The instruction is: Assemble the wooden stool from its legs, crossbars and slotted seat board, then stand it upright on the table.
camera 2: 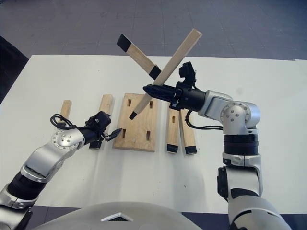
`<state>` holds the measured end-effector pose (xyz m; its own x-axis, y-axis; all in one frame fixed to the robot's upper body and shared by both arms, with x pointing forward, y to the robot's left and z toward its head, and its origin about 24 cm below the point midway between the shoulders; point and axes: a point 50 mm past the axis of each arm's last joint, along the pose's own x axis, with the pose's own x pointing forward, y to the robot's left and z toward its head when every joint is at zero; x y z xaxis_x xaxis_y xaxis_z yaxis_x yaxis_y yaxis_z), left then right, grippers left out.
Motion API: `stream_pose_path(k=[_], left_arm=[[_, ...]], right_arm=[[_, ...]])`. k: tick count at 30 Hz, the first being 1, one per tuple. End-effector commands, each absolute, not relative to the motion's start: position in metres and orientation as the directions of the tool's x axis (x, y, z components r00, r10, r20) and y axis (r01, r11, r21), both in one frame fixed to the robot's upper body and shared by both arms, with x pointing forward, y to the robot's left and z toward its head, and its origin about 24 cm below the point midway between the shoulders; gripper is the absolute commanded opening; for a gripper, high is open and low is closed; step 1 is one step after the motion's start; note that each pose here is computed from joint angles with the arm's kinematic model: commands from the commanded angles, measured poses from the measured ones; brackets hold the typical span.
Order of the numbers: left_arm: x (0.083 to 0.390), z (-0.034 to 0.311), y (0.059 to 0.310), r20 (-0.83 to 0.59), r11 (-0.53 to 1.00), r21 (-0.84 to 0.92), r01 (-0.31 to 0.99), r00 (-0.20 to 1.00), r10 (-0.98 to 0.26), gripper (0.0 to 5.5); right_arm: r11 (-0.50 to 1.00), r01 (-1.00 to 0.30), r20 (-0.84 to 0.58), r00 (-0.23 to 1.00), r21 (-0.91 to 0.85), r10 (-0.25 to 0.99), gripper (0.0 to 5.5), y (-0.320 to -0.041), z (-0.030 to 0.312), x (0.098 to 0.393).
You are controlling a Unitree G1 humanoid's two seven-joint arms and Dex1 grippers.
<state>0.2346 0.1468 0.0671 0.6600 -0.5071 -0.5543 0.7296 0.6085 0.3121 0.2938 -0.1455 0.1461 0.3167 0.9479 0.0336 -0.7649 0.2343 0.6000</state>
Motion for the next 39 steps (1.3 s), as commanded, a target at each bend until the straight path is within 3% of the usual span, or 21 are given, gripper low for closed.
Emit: stream_pose_path(k=[1,6,13,21,32,39], left_arm=[[0.231,0.063,0.143,-0.591,0.528,0.331,0.782,0.608,-0.531,3.79],[0.226,0.062,0.143,-0.636,0.448,0.336,0.828,0.551,-0.541,3.79],[0.217,0.047,0.181,-0.800,0.266,0.394,0.880,0.471,-0.373,3.79],[0.225,0.053,0.200,-0.784,0.285,0.436,0.854,0.516,-0.346,3.79],[0.230,0.046,0.206,-0.782,0.295,0.428,0.854,0.514,-0.352,3.79],[0.232,0.045,0.203,-0.773,0.297,0.434,0.851,0.521,-0.362,3.79]], right_arm=[[0.238,-0.784,0.036,0.314,0.574,0.949,2.02,-0.144,0.150,0.294],[0.246,-0.784,0.027,0.316,0.570,0.948,2.02,-0.145,0.149,0.294],[0.341,-0.809,-0.023,0.377,0.479,0.926,2.02,-0.150,0.149,0.303],[0.488,-0.828,-0.184,0.452,0.278,0.873,2.02,-0.148,0.122,0.322],[0.458,-0.839,-0.168,0.426,0.293,0.889,2.02,-0.134,0.115,0.335],[0.454,-0.843,-0.270,0.384,0.288,0.883,2.02,-0.132,0.088,0.328]])
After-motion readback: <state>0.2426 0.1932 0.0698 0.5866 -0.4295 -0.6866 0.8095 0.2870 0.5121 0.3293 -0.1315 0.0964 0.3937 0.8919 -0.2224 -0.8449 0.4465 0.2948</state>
